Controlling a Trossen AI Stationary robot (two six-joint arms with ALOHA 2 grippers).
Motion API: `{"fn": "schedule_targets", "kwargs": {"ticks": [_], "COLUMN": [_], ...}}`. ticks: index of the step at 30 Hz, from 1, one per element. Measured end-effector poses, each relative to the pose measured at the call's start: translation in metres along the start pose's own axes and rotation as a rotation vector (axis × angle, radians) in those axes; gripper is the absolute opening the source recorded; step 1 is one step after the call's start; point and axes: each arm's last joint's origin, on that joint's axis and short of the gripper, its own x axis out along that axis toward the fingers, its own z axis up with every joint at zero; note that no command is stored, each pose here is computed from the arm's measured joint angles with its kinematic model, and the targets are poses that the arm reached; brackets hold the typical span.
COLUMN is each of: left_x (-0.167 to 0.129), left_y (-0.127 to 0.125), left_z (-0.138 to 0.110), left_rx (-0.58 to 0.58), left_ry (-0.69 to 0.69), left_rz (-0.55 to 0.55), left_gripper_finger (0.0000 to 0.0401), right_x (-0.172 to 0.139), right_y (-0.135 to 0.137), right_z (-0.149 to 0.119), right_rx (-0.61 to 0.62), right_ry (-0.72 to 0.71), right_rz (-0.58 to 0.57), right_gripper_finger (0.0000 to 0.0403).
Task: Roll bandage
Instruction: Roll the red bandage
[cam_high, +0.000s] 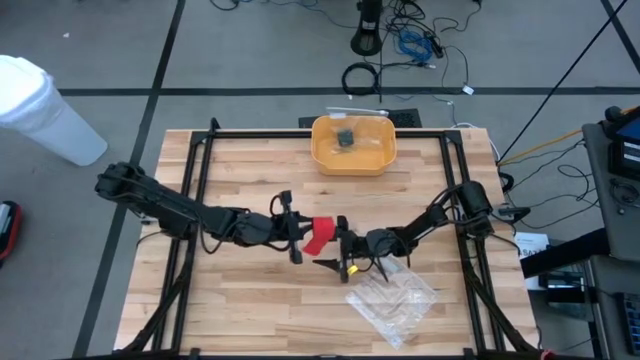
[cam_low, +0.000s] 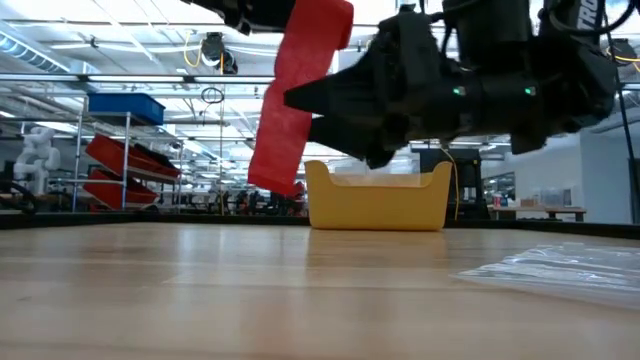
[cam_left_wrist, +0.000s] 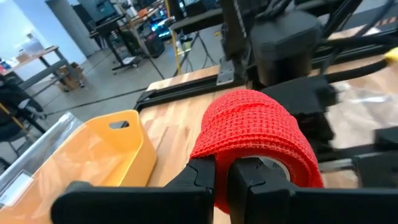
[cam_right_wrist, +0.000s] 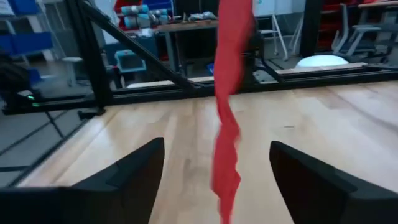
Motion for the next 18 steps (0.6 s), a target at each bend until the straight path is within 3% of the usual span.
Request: {"fn": "schedule_targets", "kwargs": {"ticks": [3,6,8,11,12,18], "left_x": [0.004,0.007,0.007,0.007,0.006,0.002], "left_y": [0.001,0.001,0.001,0.001,0.0,-0.007], "left_z": [-0.004,-0.004,-0.004,-0.003,-0.002,0.002], "left_rx": [0.003,-0.003,-0.004,-0.01,-0.014,-0.02], "left_ry": [0.013,0.008,0.005,-0.006,-0.015,-0.045], "left_rz": [0.008,0.015,0.016,0.016,0.015,-0.007], "left_gripper_finger": [0.0011,0.0011,0.0011,0.0011,0.0011,0.0011], "right_x": [0.007,0.012,0.013,0.013,0.013,0.008], "right_y": [0.001,0.001,0.002,0.001,0.001,0.011], "right_z": [0.004,0.009,0.01,0.01,0.01,0.008], "right_rx": [-0.023,-0.03,-0.035,-0.065,-0.082,-0.198], "right_ry": [0.005,-0.018,-0.022,-0.02,-0.019,-0.023], "right_rz": [-0.015,-0.024,-0.024,-0.032,-0.054,-0.261], "right_gripper_finger": [0.026,0.0212,0.0155,0.004,0.0021,0.0001]}}
